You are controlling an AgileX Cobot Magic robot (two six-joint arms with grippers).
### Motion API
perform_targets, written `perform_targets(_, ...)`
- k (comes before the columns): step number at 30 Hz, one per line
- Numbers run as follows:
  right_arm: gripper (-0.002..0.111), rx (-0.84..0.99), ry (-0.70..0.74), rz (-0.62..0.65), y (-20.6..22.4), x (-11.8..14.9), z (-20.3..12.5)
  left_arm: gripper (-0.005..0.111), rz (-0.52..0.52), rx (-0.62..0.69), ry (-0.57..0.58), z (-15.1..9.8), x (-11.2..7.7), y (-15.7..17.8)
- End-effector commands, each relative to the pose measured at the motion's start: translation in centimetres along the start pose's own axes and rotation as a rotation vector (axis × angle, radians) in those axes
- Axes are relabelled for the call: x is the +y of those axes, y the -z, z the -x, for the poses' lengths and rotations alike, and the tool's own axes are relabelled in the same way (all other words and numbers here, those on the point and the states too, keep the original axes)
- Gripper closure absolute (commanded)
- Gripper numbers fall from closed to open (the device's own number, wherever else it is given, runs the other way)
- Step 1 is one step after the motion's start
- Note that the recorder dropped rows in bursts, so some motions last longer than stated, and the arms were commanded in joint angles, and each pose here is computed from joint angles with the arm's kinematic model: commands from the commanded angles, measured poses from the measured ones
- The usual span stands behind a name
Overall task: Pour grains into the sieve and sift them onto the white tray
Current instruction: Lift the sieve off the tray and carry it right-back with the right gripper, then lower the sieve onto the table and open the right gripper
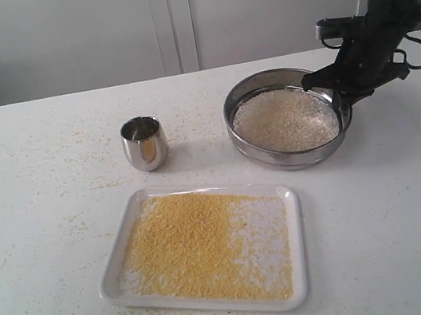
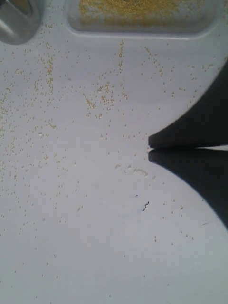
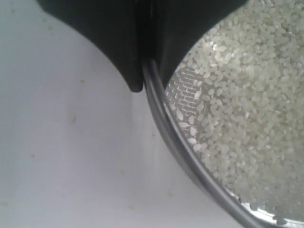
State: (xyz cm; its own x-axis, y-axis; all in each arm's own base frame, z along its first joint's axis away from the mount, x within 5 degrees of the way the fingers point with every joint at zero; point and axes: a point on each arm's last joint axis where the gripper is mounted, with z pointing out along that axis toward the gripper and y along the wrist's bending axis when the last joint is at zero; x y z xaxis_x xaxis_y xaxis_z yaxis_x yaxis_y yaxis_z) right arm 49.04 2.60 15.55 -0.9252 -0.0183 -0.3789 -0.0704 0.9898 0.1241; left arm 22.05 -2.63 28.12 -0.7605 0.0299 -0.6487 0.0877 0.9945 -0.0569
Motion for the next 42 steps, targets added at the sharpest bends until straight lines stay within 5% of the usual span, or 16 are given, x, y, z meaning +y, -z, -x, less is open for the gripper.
perform_targets(1, 0.108, -0.073, -0.029, 0.021, 0.4, 0.5, 1.0, 0.107, -0.001, 0.006, 0.009, -0.3, 0.1, 0.1)
perform_targets(17, 0.108, -0.061, -0.003, 0.035, -2.6, 2.3, 0.4, 0.107, -0.001, 0.006, 0.009, -0.3, 0.1, 0.1)
perform_targets(29, 0.062, -0.059, -0.002, 0.035, -2.6, 2.3, 0.4, 0.107, -0.001, 0.006, 0.009, -0.3, 0.1, 0.1)
perform_targets(42, 0.059, -0.106, 0.009, 0.029, -0.6, 2.5, 1.1, 0.107, -0.001, 0.006, 0.009, -0.3, 0.1, 0.1)
